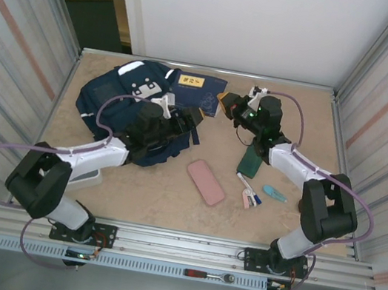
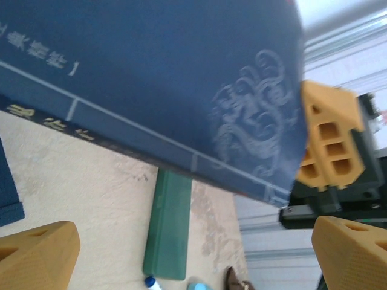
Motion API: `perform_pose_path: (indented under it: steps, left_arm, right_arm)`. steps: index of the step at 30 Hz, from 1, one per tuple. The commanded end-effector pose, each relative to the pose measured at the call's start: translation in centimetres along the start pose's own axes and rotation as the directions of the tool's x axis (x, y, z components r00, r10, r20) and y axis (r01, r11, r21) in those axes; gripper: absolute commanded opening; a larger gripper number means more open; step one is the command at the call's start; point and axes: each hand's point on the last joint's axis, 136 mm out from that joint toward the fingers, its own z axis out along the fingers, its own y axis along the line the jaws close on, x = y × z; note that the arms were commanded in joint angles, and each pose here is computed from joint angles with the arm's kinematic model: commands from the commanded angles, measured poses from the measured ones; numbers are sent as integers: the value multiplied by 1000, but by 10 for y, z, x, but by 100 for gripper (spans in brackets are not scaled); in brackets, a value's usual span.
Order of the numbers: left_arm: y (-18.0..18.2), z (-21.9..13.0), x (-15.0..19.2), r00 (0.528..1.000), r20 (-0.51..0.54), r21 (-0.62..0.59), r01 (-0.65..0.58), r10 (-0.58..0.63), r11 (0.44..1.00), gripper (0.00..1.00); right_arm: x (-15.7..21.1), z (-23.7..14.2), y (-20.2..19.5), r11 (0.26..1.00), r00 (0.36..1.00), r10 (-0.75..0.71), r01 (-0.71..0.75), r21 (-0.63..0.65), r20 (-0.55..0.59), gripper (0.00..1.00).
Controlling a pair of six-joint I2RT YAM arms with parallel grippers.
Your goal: Pack books, pencil case, and school supplies into a backpack
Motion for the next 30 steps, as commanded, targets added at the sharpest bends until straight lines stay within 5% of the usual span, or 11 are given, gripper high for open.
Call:
perform_pose_path:
  steps: [1, 12, 26, 28, 30]
  left_arm:
    - [-3, -12, -23, 993, 102, 34, 52, -55, 998, 99]
    - [-2, -26, -68, 974, 187, 102, 113, -130, 988, 85]
    - [-15, -50, -107, 967, 256, 136, -49, 12, 990, 22]
    - [-21, -57, -109, 967, 247, 155, -108, 67, 982, 15]
    - [-26, -66, -108, 966, 215, 170, -182, 144, 968, 9]
  right_arm:
    - [-3, 0, 32, 994, 999, 2, 3, -113, 46, 0]
    - [36, 2, 44, 990, 1000, -5, 6, -143, 9, 0]
    - [72, -3, 9, 989, 984, -149, 146, -38, -98, 0]
    - [71, -12, 2, 966, 958, -258, 260, 2, -127, 9]
    - [65, -28, -6, 921, 913, -371, 385, 64, -168, 33]
